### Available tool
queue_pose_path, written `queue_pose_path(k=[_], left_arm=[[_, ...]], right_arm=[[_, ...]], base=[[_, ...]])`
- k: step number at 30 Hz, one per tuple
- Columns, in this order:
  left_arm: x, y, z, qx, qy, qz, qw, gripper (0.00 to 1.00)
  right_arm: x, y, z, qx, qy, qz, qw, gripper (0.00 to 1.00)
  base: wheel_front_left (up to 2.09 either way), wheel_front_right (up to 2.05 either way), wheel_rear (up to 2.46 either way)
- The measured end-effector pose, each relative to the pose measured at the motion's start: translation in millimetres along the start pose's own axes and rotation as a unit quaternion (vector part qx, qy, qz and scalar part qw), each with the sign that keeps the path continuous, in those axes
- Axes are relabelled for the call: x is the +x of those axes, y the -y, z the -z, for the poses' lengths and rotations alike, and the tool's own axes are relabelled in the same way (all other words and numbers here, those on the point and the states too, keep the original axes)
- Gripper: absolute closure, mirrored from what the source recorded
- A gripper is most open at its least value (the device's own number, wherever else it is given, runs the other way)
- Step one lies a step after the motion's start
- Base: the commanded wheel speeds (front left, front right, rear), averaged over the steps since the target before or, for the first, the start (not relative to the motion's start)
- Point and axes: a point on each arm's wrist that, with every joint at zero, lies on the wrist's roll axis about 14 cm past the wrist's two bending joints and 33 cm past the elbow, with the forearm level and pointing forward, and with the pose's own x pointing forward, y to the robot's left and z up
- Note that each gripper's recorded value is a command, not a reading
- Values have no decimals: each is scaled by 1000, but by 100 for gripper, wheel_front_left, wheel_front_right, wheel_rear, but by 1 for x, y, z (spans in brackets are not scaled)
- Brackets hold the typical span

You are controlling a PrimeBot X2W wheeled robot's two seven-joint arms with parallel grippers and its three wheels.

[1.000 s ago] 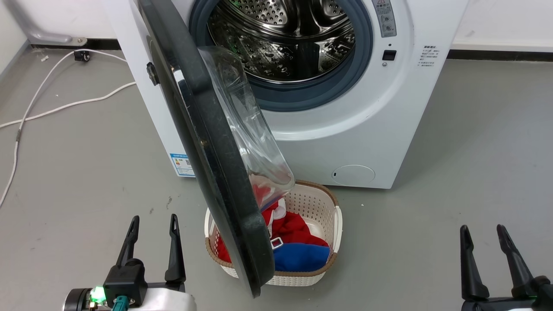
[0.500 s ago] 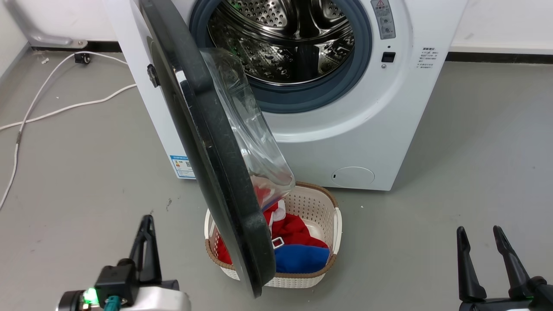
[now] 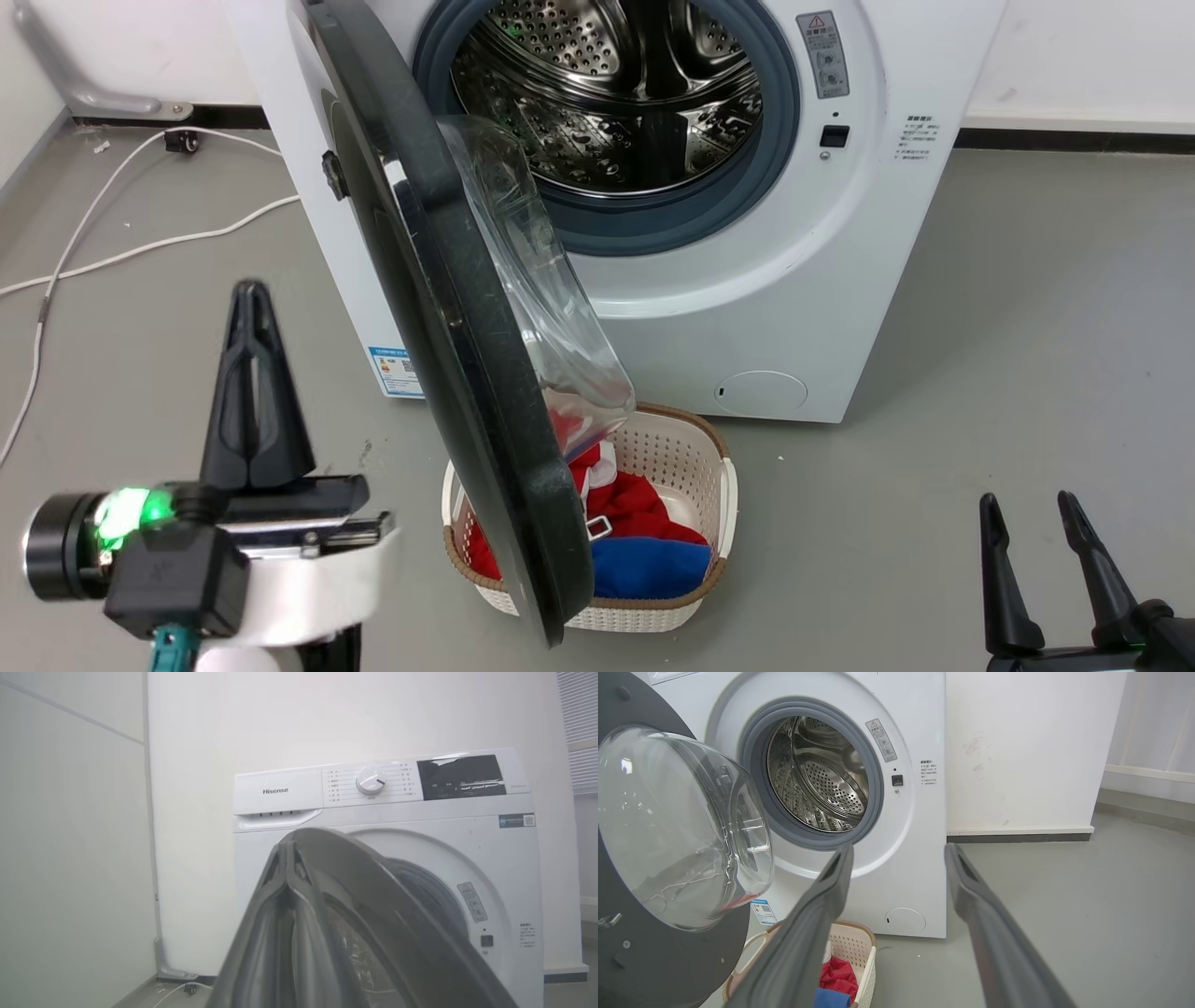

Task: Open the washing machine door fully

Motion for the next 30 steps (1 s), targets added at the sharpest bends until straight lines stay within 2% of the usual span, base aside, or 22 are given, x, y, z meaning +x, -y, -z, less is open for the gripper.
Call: queue_pose_path(k=[7, 14, 22, 30], left_arm=[[13, 50, -55, -24, 93, 80, 992, 100], [0, 108, -71, -75, 112, 182, 974, 100], [-24, 160, -51, -130, 60, 262, 954, 100], [-54, 177, -2, -139, -34, 289, 947, 100]], right_arm=[[-1, -3, 2, -1, -3, -5, 1000, 0], [-1, -5, 4, -2, -7, -7, 1000, 0], [-1, -8, 9, -8, -14, -12, 1000, 0], [1, -9, 14, -11, -22, -16, 1000, 0]], base=[[0, 0, 0], [0, 0, 0], [0, 0, 0], [0, 0, 0]])
